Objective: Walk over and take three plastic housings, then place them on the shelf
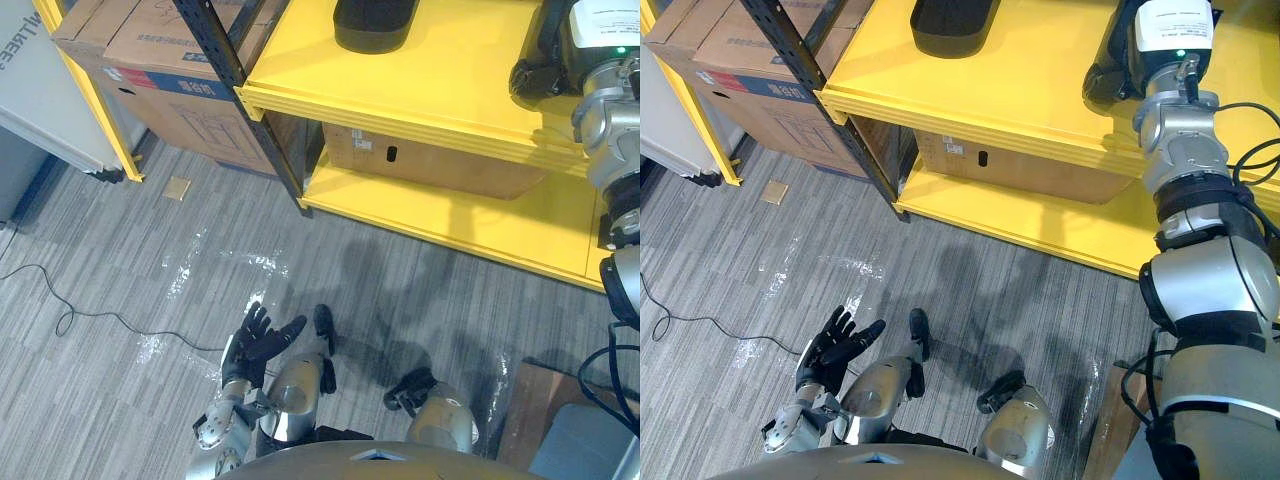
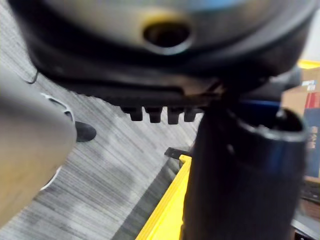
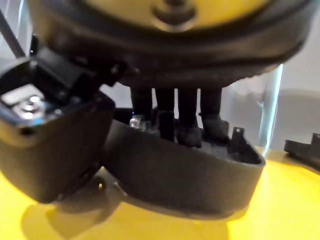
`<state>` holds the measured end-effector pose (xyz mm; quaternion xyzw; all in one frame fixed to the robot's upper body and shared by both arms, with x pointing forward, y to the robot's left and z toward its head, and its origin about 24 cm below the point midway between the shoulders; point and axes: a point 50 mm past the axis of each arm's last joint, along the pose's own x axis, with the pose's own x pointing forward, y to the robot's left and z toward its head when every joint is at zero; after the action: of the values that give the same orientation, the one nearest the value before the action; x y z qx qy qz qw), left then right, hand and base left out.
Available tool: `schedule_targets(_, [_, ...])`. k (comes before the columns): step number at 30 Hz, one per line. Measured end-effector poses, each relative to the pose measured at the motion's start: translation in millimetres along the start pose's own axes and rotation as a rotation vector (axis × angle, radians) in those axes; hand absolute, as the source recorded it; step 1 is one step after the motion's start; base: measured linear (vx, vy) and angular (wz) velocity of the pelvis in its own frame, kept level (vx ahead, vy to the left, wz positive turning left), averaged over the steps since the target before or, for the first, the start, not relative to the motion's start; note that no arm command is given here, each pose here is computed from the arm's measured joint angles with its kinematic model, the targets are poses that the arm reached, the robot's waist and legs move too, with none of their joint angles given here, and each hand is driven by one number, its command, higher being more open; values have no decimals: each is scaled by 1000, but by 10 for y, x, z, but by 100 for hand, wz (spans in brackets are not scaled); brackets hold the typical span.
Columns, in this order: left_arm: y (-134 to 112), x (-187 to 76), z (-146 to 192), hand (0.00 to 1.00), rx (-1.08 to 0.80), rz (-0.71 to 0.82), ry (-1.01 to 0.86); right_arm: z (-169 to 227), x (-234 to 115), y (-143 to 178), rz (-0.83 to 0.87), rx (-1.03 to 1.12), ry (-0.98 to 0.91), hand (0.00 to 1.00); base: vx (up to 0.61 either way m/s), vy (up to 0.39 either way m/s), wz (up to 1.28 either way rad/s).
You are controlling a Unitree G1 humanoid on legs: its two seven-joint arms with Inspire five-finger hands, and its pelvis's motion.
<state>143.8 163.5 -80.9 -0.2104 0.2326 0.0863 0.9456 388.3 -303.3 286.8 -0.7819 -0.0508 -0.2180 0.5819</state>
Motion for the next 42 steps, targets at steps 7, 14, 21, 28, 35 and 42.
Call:
schedule_targets(7, [13,-1,10,100,6,-14,-2,-35,-53,12,-47,-136,-105,0,20,-34,1])
schedule_targets(14, [52,-3,34,100,21,-23,-7,-47,-84,10,-69,-192,-181,0,23,-40,2])
schedule_targets(21, [84,-5,51,100,34,-24,-9,-41,-98,29,-64,-211,-199,0,16,-44,2])
schedule_targets(28, [104,-30,26,100,37,-18,0,27,-114,56,-48,-243,-268,0,17,-46,-1])
schedule_targets(35, [158,-82,-12,100,35,-4,10,75,-133,63,-61,-265,-321,0,20,-40,0])
schedule_targets(42, [186,-83,-3,100,35,7,8,154,-151,93,-53,-283,-374,0,16,-45,1])
